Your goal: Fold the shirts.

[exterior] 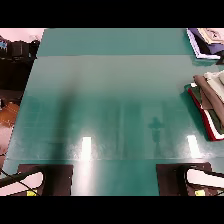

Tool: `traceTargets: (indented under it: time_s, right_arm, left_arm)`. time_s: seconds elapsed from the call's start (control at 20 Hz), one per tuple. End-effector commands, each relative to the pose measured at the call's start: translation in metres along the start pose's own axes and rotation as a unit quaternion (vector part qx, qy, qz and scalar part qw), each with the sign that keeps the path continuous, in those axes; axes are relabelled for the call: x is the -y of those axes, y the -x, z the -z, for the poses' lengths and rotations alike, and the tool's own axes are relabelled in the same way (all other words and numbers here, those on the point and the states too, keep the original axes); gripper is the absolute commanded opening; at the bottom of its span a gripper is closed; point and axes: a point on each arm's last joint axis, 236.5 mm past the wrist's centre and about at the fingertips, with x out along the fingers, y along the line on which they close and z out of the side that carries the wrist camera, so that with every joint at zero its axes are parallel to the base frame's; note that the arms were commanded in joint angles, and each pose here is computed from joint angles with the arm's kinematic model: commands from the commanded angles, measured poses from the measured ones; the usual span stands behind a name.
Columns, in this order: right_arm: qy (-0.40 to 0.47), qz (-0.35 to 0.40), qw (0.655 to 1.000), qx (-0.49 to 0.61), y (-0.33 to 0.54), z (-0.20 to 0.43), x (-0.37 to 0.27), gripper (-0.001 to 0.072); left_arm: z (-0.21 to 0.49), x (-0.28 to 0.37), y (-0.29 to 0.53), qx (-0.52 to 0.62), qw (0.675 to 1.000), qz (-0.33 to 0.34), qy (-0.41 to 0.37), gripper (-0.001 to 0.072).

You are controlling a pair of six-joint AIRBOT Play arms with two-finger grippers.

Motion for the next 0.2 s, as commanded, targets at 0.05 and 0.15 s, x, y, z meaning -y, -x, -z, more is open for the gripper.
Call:
traceTargets:
  time_s: [0.05, 0.15]
  right_arm:
    - [0.05, -0.024, 0.998, 0.002, -0.008, 0.0009, -0.0416, 0.0017]
    - [0.051, -0.025, 0.998, -0.003, -0.0081, 0.0033, -0.042, 0.0017]
  left_arm:
    - [-0.0026, -0.0002, 0.0003, 0.006, 1.0, -0.001, 0.0, 0.0024]
    - [-0.0026, -0.0002, 0.0003, 0.006, 1.0, -0.001, 0.0, 0.0024]
